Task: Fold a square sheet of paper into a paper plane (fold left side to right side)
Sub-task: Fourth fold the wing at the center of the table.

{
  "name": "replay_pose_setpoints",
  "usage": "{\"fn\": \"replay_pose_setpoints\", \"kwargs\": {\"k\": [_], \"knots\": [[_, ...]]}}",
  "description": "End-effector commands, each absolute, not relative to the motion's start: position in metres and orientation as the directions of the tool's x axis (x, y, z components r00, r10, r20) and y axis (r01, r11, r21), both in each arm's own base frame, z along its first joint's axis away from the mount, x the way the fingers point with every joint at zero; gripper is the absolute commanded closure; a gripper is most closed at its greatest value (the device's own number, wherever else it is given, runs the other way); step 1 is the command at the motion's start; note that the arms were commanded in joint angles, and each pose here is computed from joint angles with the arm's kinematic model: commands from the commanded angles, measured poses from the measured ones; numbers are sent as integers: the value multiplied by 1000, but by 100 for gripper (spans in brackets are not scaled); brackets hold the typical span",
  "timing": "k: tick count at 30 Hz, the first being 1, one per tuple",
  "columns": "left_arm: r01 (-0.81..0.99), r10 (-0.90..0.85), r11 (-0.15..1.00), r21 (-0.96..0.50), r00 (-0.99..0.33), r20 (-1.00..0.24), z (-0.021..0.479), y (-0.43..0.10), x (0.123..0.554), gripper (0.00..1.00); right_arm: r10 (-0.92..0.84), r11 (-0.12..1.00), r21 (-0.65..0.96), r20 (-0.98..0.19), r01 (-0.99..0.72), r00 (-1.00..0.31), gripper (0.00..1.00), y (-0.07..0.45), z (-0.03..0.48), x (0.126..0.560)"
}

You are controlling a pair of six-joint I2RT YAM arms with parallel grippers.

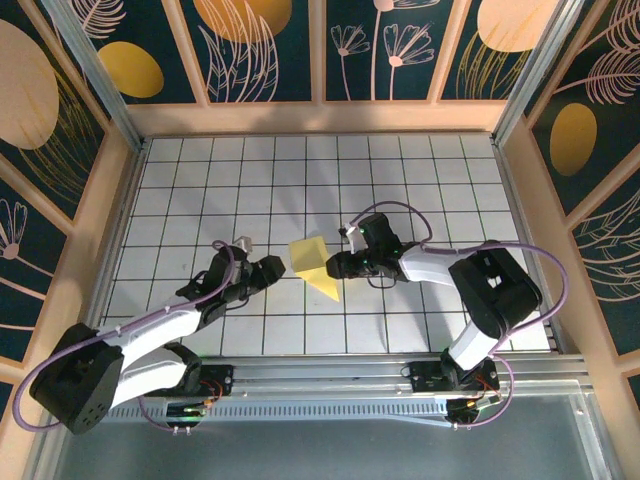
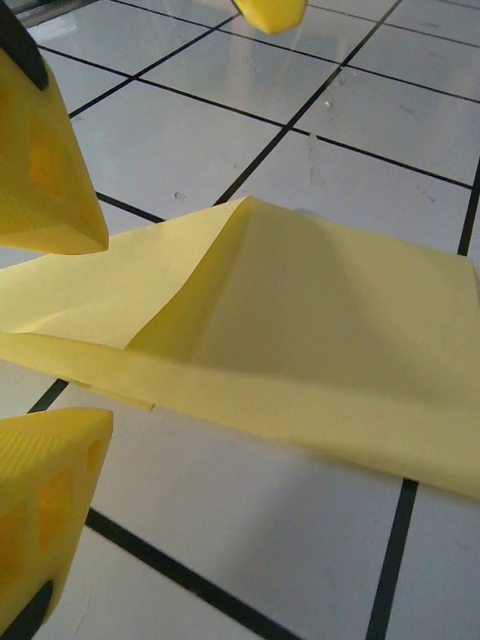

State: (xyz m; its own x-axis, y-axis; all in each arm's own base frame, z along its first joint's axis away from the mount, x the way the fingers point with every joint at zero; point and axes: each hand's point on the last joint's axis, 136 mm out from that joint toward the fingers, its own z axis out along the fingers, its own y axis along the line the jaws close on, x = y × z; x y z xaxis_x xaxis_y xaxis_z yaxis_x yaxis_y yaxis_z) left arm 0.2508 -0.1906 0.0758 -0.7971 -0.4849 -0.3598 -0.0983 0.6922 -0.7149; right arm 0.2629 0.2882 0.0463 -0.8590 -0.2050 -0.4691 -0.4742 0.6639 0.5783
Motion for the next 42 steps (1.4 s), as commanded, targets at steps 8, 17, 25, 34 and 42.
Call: {"fn": "replay_pose_setpoints", "kwargs": {"k": [8, 17, 25, 34, 42], "knots": [[-141, -561, 619, -772, -767, -311, 82, -190, 257, 23, -193, 602, 619, -499, -504, -844, 73, 304, 58, 265], [-95, -531, 545, -833, -808, -255, 92, -212, 268, 17, -194, 606, 621, -491, -497, -849, 76, 302, 55, 263], [-113, -515, 532, -839, -830, -215, 82, -224, 278, 16, -182, 596, 631, -497, -497, -848, 100, 304, 62, 263], [-117, -506, 529, -840, -839, -202, 76, -234, 290, 23, -120, 570, 640, -556, -516, -822, 100, 299, 96, 261], [-100, -478, 519, -849, -858, -191, 76, -248, 299, 32, -109, 555, 656, -552, -511, -827, 100, 297, 98, 255]]}}
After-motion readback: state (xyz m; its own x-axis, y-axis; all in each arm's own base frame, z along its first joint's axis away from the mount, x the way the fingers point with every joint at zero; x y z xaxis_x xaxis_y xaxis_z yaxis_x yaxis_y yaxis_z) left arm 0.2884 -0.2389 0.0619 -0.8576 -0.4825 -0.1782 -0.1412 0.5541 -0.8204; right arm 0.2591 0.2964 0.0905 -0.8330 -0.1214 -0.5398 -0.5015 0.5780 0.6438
